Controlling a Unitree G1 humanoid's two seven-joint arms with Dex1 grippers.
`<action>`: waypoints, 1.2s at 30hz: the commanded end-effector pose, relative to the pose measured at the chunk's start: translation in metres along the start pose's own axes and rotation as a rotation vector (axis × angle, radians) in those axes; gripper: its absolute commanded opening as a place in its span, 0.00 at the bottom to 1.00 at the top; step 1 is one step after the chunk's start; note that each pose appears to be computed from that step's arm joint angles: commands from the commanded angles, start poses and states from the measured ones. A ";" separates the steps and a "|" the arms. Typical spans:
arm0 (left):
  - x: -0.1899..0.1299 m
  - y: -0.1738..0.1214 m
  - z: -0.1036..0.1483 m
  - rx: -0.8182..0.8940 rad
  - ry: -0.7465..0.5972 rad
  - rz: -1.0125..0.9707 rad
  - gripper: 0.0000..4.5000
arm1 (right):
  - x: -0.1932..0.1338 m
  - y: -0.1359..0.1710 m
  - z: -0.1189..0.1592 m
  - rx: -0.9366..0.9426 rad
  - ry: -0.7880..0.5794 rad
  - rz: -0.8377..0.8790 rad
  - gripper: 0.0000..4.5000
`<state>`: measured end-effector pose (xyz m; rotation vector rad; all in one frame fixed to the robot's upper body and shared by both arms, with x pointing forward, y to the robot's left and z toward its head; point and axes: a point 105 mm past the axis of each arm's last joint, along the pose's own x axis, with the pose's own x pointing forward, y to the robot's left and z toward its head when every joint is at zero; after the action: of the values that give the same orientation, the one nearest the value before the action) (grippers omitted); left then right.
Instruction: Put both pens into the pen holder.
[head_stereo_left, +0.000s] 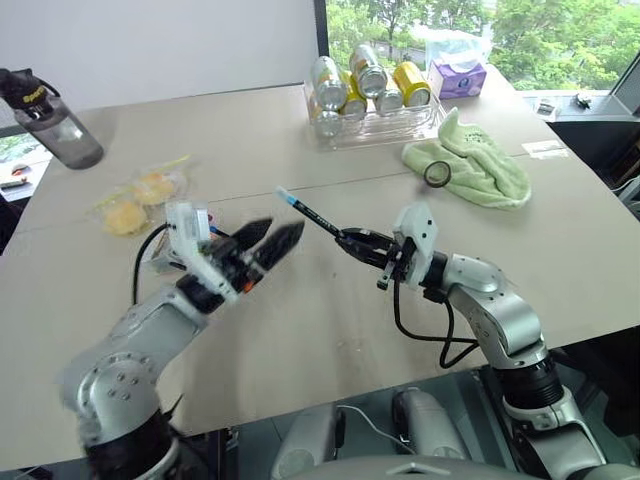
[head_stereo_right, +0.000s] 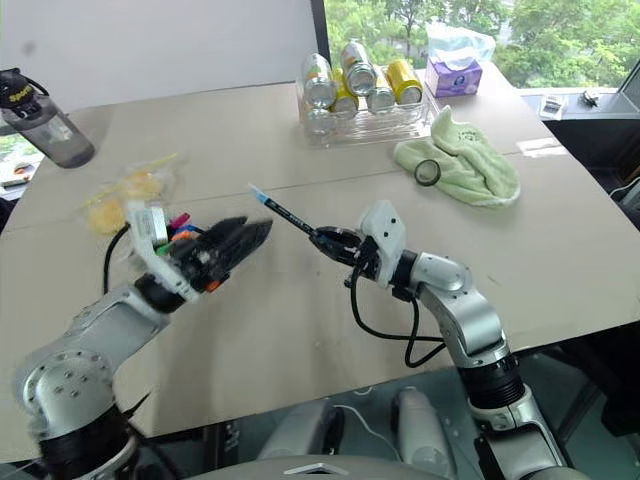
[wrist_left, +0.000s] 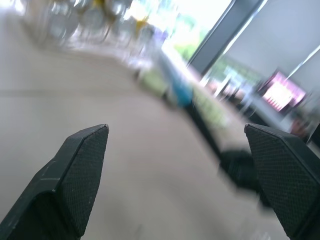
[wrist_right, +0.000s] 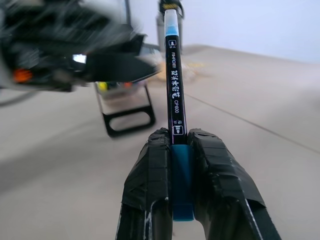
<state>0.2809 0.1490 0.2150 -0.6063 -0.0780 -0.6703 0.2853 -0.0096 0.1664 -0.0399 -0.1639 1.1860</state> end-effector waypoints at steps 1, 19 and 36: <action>0.009 -0.013 0.007 -0.081 -0.060 -0.055 1.00 | -0.001 0.006 0.017 -0.051 -0.066 0.035 0.00; 0.016 -0.023 -0.017 -0.238 0.001 -0.104 0.04 | -0.001 0.000 0.026 -0.085 -0.104 0.023 0.00; 0.034 -0.016 -0.013 0.748 0.130 0.061 0.00 | -0.089 -0.078 0.008 -0.006 0.140 -0.077 0.64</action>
<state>0.3040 0.1201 0.1986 0.0213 -0.0471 -0.5581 0.3284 -0.1206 0.1551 -0.1486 0.0164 1.0357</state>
